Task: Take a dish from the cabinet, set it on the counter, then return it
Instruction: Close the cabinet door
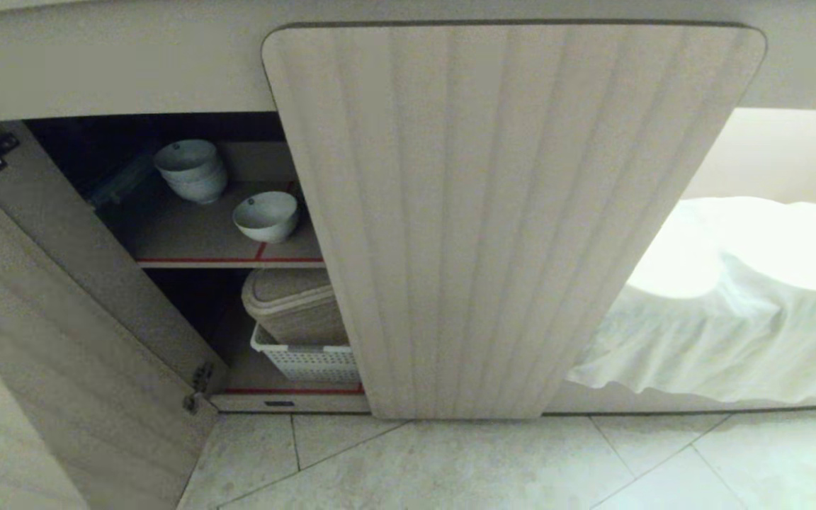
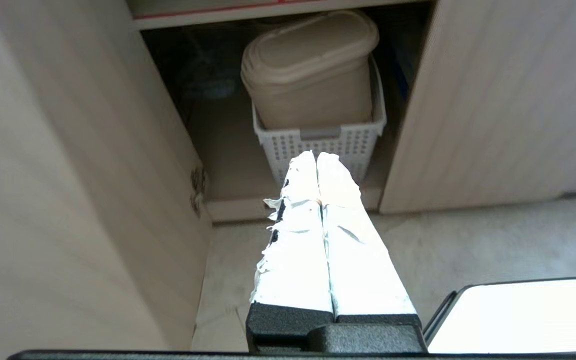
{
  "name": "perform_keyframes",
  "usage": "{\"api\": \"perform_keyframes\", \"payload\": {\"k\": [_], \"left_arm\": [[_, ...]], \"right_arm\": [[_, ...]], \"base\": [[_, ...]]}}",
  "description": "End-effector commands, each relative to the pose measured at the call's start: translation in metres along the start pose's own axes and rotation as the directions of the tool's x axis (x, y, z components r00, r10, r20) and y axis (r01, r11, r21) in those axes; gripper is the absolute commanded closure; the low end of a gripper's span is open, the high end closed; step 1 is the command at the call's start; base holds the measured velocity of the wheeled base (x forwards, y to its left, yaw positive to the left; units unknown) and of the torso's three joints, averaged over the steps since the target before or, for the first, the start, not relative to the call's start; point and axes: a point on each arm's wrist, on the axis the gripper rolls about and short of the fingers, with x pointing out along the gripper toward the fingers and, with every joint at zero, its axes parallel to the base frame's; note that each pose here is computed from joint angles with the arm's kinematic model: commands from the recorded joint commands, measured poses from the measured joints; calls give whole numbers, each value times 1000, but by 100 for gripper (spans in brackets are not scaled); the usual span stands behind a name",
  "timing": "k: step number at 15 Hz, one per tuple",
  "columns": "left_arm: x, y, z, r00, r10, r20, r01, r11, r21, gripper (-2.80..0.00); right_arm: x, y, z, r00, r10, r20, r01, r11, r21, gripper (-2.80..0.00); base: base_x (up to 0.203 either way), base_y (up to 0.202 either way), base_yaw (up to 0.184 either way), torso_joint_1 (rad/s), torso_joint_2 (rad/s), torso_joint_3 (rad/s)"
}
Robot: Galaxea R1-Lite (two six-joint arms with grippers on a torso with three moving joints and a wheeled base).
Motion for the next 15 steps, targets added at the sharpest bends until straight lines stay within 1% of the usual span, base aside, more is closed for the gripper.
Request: {"api": "perform_keyframes", "payload": {"k": [1, 13, 15], "left_arm": [[0, 0, 0, 1000, -1, 1, 1, 1000, 1, 0], [0, 0, 0, 1000, -1, -1, 1, 1000, 1, 0], [0, 0, 0, 1000, -1, -1, 1, 1000, 2, 0]], "right_arm": [[0, 0, 0, 1000, 0, 0, 0, 1000, 1, 0], [0, 0, 0, 1000, 1, 2, -1, 1000, 1, 0], [0, 0, 0, 1000, 1, 1, -1, 1000, 1, 0]], "base": [[-194, 0, -1, -2, 2, 5], [-192, 0, -1, 3, 1, 3], [-107, 0, 1, 2, -2, 2]]}}
